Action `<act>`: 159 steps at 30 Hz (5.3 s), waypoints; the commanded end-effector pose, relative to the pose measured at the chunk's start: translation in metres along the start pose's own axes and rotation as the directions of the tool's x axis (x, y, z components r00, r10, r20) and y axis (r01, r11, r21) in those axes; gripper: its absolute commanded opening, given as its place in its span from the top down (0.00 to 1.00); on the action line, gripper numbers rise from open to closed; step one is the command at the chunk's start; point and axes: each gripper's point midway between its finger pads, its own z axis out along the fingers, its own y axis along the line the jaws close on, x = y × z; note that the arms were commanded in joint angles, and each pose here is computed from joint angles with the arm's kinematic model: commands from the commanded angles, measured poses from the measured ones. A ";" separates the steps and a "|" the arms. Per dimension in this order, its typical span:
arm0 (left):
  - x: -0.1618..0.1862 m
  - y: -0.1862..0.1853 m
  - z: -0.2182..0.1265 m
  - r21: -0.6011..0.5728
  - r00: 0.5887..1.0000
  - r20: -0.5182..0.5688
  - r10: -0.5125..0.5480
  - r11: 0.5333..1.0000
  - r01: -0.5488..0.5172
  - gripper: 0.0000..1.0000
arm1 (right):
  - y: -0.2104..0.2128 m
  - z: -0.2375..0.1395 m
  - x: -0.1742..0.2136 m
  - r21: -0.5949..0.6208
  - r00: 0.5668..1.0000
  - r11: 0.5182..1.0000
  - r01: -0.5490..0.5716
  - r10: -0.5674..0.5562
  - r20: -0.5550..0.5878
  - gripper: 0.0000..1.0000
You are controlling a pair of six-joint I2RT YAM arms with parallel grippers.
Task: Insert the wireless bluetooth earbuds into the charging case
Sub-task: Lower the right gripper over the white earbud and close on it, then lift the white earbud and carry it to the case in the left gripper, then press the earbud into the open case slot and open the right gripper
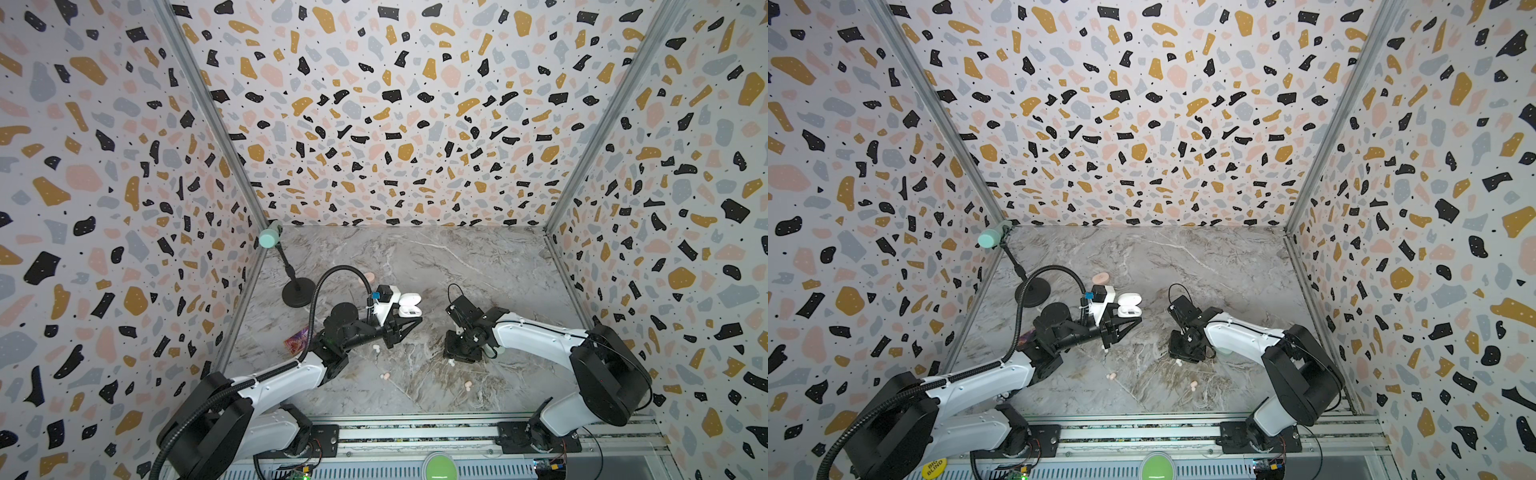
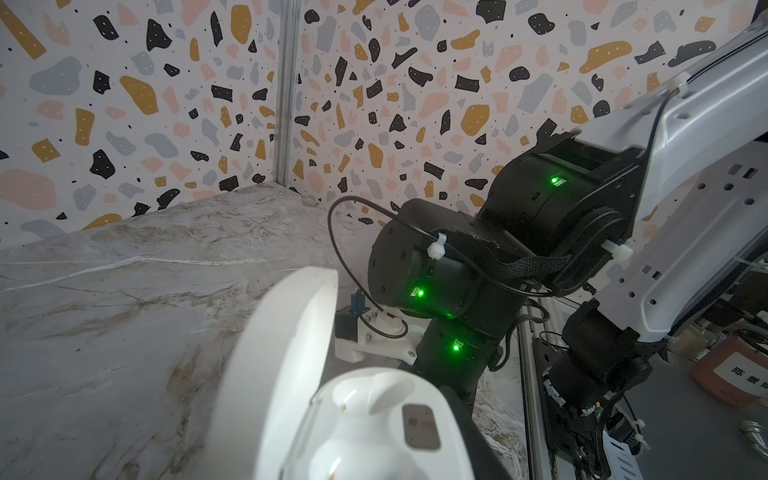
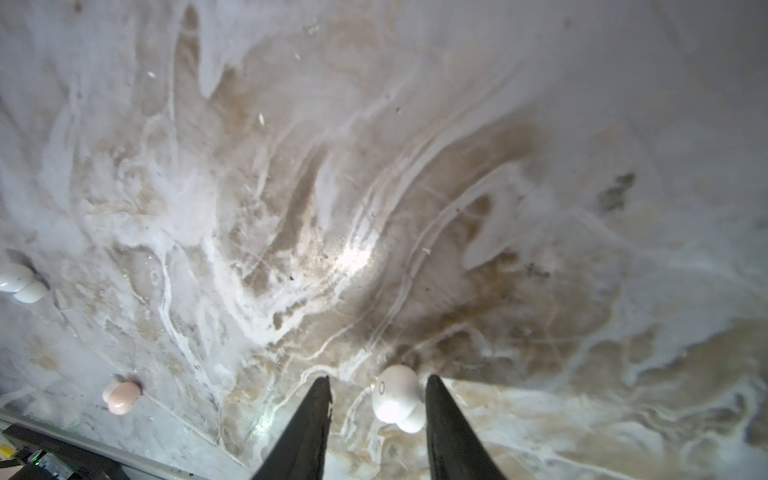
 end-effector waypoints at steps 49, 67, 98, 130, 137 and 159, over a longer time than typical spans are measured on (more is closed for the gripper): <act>-0.016 -0.005 -0.006 0.007 0.997 0.074 0.036 0.999 -0.036 0.93 | -0.028 0.020 0.020 0.198 0.993 0.977 0.085 -0.068 -0.094 0.83; -0.023 -0.006 0.003 0.039 0.996 0.075 0.051 0.998 -0.054 0.95 | 0.034 -0.071 -0.028 -0.151 0.975 0.978 0.143 -0.113 0.190 0.84; -0.058 -0.053 0.046 0.335 0.966 0.248 0.071 0.929 -0.154 0.95 | 0.118 -0.272 -0.002 -0.515 0.729 0.526 0.676 -0.375 0.573 0.81; -0.059 -0.070 0.042 0.362 0.962 0.259 0.085 0.915 -0.178 0.95 | 0.126 -0.238 -0.004 -0.555 0.761 0.523 0.647 -0.391 0.518 0.80; -0.059 -0.071 0.041 0.361 0.962 0.259 0.088 0.915 -0.181 0.95 | 0.123 -0.235 -0.005 -0.543 0.766 0.545 0.639 -0.385 0.515 0.79; -0.054 -0.071 0.042 0.358 0.966 0.238 0.097 0.916 -0.180 0.95 | 0.122 -0.259 -0.021 -0.450 0.732 0.601 0.660 -0.380 0.566 0.54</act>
